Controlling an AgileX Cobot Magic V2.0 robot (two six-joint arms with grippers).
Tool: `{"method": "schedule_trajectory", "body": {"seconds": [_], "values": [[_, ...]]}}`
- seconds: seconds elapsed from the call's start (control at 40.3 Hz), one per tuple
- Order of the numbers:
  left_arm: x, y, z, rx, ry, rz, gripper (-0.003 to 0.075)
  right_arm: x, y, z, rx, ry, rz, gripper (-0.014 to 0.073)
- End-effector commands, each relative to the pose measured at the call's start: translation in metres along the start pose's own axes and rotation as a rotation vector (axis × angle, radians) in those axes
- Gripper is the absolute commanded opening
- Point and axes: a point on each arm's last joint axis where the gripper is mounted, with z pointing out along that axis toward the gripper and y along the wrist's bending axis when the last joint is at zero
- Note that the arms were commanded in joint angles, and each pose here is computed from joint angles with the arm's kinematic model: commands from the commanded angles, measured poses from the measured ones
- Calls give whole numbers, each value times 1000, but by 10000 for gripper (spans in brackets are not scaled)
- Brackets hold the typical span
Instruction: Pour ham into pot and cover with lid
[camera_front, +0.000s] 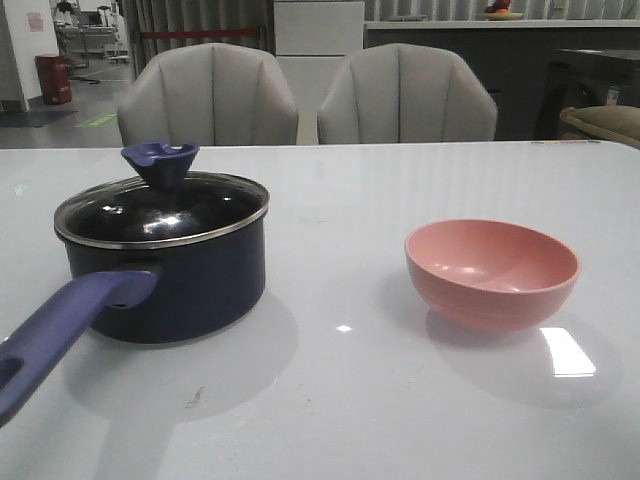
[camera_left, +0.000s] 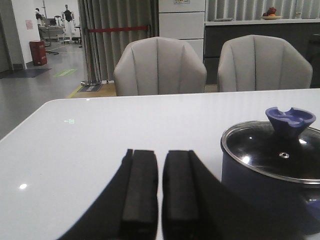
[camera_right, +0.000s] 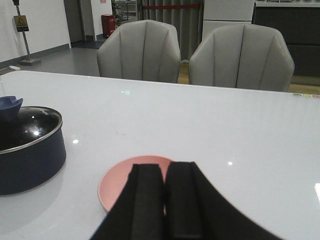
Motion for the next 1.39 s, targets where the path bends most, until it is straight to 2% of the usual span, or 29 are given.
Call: {"method": "schedule_trajectory", "body": {"seconds": [0.0, 1.042, 1.364], "values": [[-3, 0, -1, 4, -90, -5, 132, -15, -2, 0, 29, -76, -5, 149], [-2, 0, -1, 4, -83, -5, 132, -15, -2, 0, 31, -79, -6, 149], [-2, 0, -1, 4, -83, -5, 132, -5, -8, -7, 103, -88, -127, 149]]}}
